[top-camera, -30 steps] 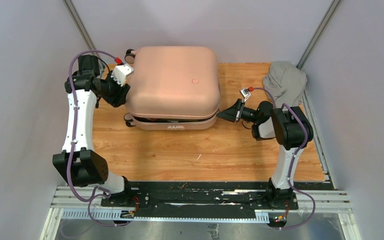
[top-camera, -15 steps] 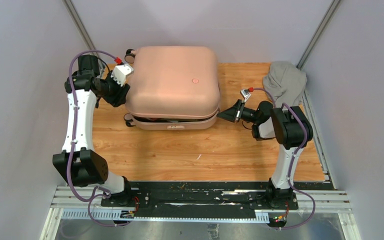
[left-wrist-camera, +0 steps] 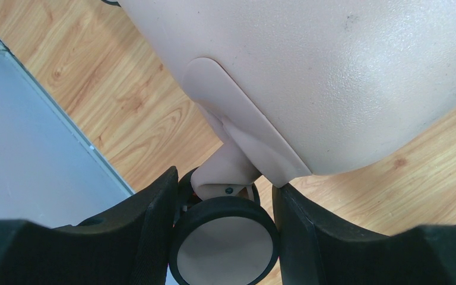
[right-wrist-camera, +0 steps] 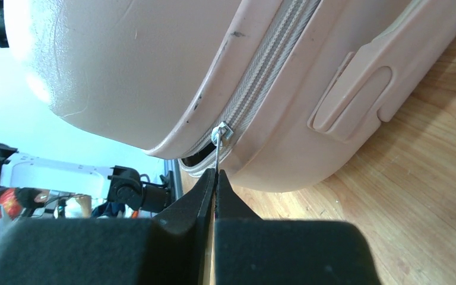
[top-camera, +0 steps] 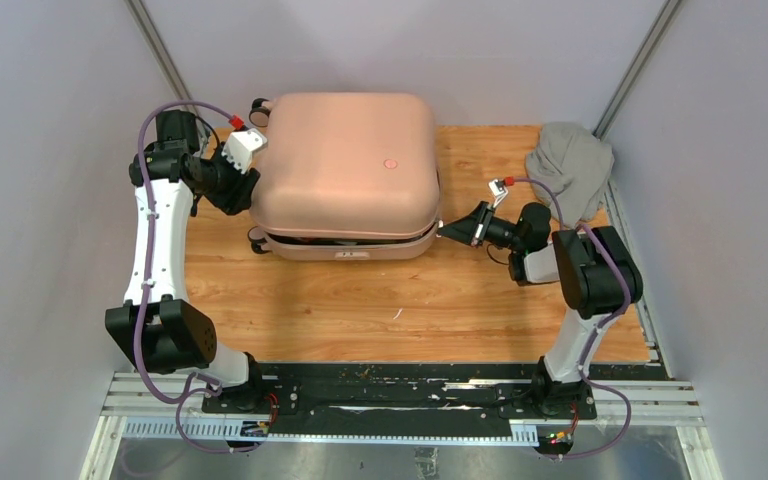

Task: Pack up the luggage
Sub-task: Zip the luggage at the corner of the board.

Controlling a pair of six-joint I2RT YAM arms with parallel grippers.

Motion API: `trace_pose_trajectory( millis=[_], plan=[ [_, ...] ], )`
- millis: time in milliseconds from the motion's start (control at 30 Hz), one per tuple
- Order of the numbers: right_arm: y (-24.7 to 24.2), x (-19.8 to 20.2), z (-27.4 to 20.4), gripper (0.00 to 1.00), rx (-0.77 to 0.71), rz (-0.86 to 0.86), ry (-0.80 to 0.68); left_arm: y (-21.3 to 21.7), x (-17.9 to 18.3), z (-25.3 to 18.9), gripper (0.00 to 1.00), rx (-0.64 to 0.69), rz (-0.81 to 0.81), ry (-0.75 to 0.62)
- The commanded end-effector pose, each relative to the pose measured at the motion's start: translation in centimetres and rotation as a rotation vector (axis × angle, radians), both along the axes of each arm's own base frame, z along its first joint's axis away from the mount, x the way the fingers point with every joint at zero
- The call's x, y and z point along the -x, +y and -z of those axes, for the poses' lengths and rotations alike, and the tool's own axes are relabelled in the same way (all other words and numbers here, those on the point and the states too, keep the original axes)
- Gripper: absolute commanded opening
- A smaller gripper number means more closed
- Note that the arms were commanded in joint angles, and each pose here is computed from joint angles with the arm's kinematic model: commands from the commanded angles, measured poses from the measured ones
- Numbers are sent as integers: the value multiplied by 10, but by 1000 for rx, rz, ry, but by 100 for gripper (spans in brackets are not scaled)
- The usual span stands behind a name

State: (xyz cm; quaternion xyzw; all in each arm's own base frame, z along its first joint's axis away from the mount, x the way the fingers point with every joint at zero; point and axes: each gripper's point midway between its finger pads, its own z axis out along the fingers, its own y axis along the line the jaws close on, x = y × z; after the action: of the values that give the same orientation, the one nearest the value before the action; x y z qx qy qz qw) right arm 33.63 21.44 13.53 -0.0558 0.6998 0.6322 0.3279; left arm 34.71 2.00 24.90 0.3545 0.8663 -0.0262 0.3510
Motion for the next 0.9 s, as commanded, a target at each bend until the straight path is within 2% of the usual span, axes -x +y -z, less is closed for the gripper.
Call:
trace_pose_trajectory(
  millis=[0, 433, 633, 867],
  plan=[
    [-2, 7, 3, 0, 112, 12, -78, 9, -20, -50, 0, 12, -75, -194],
    [13, 32, 12, 0, 497, 41, -211, -3, -18, -46, 0, 90, -66, -173],
    [10, 52, 5, 0, 570, 92, -275, -5, -17, -40, 0, 112, -76, -151],
    [15, 68, 5, 0, 597, 71, -290, -13, -11, -27, 0, 151, -63, -116]
  ],
)
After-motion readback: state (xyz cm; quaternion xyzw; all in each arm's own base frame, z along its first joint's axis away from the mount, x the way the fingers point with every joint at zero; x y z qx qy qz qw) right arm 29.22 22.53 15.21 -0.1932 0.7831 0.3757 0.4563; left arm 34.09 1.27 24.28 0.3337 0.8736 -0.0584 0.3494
